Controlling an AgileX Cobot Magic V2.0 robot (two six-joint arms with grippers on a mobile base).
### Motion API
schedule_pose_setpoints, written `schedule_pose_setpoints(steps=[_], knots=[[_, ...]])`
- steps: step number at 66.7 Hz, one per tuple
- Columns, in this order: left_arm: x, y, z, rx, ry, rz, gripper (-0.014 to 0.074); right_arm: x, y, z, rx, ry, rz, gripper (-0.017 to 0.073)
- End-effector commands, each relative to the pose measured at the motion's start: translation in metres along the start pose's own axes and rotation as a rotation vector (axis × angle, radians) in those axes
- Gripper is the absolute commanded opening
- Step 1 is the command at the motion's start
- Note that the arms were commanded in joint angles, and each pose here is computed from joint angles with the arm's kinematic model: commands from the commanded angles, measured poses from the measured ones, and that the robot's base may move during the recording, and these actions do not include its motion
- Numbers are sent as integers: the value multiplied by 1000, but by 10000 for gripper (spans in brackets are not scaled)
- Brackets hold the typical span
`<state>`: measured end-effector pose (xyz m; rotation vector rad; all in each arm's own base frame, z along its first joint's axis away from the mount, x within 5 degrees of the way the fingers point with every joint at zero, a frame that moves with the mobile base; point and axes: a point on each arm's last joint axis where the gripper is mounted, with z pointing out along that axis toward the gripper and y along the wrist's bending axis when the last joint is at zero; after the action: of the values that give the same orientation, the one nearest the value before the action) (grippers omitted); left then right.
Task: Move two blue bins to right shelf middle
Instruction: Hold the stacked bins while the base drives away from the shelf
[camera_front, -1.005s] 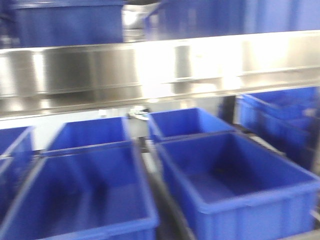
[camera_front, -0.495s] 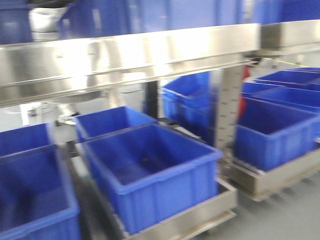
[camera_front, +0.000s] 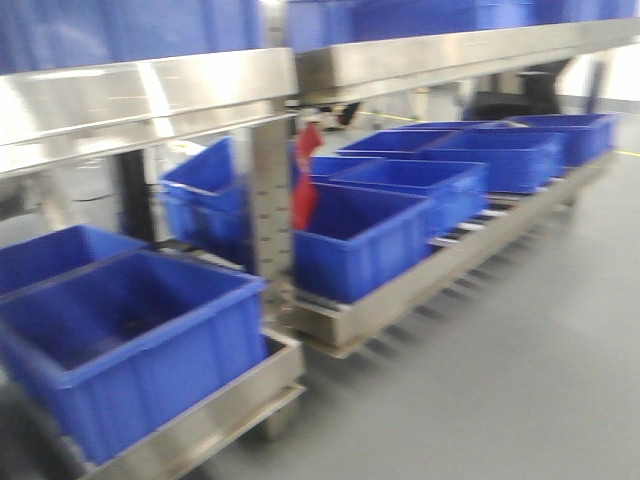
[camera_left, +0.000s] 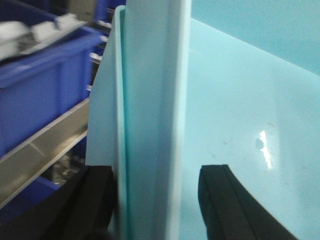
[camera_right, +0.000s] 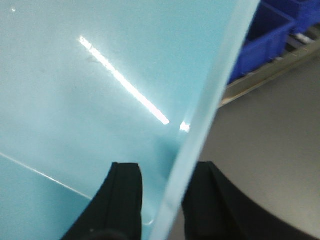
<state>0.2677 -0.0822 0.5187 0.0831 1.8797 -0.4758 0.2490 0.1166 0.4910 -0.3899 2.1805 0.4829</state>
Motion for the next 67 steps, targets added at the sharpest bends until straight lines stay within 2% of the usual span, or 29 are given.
schedule_pose_setpoints(steps=[1,67], knots=[[-11,-6,-9,38,-94,11,-111,-8,9,-13,-60,-95,-34,-153],[-11,-6,-9,38,-94,11,-111,-8,9,-13,-60,-95,-34,-153]])
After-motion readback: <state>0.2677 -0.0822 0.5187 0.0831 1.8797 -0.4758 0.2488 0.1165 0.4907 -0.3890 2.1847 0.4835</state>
